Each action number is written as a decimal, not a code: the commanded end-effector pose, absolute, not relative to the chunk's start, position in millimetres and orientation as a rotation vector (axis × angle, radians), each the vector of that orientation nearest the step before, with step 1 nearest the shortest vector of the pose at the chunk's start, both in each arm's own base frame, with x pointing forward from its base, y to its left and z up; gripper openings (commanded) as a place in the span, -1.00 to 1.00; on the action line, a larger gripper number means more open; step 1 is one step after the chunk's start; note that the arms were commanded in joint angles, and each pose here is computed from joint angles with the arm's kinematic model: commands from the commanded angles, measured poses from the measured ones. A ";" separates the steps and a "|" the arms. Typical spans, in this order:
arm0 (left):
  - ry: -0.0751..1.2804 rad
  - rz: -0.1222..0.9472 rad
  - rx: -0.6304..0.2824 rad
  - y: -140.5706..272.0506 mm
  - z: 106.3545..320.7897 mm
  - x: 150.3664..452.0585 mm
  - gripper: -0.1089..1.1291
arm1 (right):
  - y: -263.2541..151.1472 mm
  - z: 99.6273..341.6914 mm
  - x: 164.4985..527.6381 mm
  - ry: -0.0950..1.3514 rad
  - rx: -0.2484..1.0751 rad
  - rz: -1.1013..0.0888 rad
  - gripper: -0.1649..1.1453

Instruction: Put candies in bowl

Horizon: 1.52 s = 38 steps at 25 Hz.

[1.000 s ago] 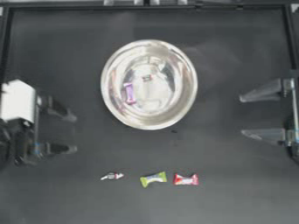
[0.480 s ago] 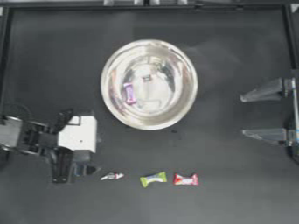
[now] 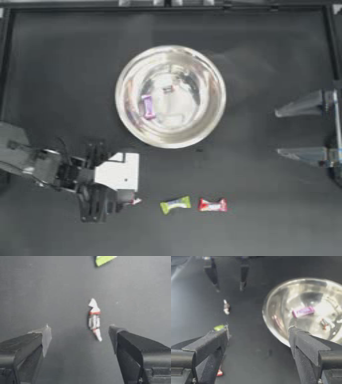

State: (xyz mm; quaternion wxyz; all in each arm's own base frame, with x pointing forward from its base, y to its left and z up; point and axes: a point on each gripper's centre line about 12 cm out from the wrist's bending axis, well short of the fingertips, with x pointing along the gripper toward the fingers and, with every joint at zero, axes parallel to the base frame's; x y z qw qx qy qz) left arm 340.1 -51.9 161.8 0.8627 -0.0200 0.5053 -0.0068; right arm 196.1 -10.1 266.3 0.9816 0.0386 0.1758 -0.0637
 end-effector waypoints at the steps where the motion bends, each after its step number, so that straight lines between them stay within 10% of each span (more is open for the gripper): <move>1: 1.037 -0.025 -0.055 -57.8 168.7 350.9 0.78 | -9.5 270.2 197.7 0.340 0.082 -0.123 0.76; 28: 1.191 -0.017 -0.044 -69.7 121.8 369.7 0.72 | -6.8 271.2 199.0 0.315 0.087 -0.099 0.76; 38: 1.197 -0.015 -0.066 -71.1 118.0 370.2 -0.08 | -6.8 270.9 198.7 0.314 0.085 -0.099 0.74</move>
